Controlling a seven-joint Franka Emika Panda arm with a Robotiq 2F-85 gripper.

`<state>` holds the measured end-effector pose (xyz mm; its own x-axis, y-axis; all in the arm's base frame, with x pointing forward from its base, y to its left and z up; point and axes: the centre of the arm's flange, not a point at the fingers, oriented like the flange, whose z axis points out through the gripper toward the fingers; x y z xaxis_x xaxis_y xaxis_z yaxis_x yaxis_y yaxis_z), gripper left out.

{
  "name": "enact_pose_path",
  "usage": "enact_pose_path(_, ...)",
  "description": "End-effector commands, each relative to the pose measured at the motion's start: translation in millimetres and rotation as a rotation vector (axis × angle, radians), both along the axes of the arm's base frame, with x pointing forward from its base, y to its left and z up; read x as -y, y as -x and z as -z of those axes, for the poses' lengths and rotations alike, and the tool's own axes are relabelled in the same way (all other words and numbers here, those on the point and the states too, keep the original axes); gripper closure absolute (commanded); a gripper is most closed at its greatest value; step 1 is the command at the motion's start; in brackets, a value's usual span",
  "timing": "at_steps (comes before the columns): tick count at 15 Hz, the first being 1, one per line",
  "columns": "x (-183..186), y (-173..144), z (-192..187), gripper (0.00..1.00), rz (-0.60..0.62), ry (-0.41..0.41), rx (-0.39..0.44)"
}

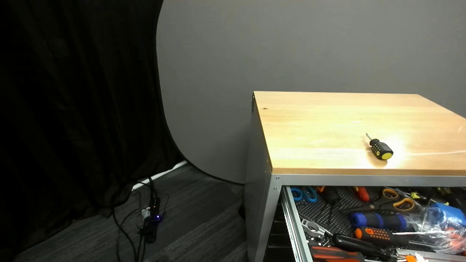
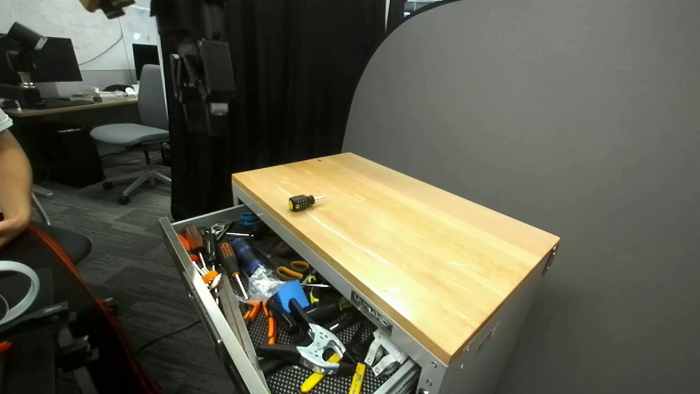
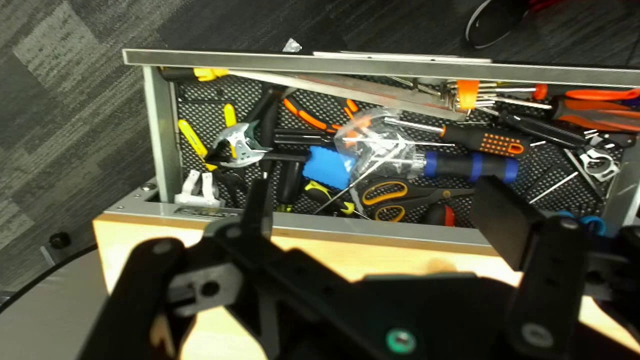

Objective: Put the screwdriver inside the open drawer and close the drawer

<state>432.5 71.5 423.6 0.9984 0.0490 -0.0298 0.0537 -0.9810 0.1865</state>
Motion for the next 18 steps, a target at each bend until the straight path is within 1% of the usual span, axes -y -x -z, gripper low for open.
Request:
enact_pose_path(1,-44.2,-65.0,20.8,0.00,0.007,-0.002,0.016)
enact_pose_path(4,-65.5,-100.3,46.5,0.00,0.032,-0.024,0.016)
enact_pose_path(8,-76.8,-136.8,81.9,0.00,0.037,-0.072,-0.009)
enact_pose_path(12,-85.3,-159.5,118.7,0.00,0.054,-0.120,-0.004)
enact_pose_path(15,-95.9,-170.6,142.1,0.00,0.068,-0.155,-0.006)
enact_pose_path(17,-103.4,-175.0,152.2,0.00,0.079,-0.159,0.019)
enact_pose_path(18,-107.3,-176.5,155.6,0.00,0.085,-0.148,0.043)
